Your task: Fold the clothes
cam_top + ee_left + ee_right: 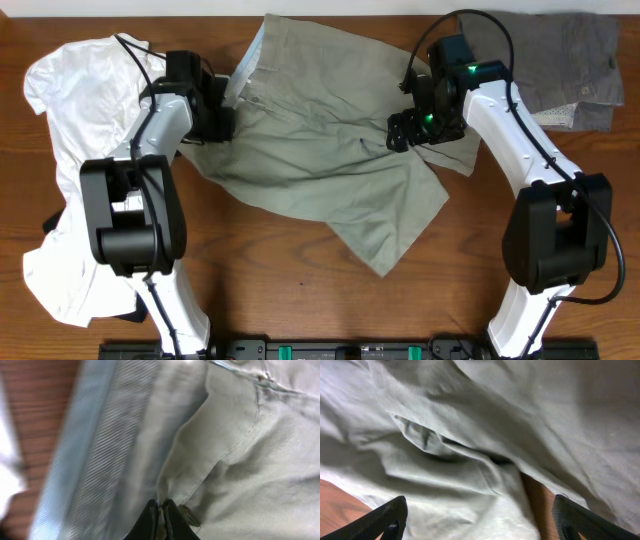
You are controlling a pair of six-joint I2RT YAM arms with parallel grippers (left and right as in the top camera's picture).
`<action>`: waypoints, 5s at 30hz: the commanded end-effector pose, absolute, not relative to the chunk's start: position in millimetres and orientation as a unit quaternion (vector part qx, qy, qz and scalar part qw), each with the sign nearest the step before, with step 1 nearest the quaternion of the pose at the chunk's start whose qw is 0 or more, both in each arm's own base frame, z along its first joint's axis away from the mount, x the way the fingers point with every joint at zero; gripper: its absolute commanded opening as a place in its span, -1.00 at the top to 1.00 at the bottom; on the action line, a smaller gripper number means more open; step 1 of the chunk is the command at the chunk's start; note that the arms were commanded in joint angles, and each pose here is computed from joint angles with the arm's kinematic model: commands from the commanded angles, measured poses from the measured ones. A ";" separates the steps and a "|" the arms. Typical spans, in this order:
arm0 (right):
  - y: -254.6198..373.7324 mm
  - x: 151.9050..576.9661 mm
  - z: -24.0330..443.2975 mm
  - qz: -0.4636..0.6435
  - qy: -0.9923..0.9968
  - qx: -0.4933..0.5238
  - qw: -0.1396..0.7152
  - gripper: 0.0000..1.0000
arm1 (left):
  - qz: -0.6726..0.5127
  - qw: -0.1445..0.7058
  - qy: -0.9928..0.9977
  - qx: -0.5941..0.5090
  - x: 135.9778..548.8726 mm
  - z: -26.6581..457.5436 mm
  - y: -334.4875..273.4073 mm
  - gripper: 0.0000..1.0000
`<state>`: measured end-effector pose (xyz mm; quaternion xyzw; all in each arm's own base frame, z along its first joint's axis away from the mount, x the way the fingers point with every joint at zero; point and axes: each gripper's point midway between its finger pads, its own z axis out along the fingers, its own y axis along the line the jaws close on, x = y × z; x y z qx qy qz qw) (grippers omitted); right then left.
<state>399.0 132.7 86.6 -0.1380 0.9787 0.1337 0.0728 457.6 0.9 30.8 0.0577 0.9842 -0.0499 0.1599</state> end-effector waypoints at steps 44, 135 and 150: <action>129.5 289.4 5.2 0.038 0.992 -0.097 -0.069 0.98 | 0.109 0.253 0.957 -0.084 466.3 124.9 101.8 0.88; 138.4 225.5 69.1 0.072 0.993 -0.085 -0.048 0.98 | 0.081 0.260 0.941 -0.199 384.7 218.5 102.0 -0.99; 55.0 241.2 84.3 0.122 0.991 0.023 -0.056 0.98 | 0.054 0.160 0.963 -0.209 335.6 201.2 83.4 -0.99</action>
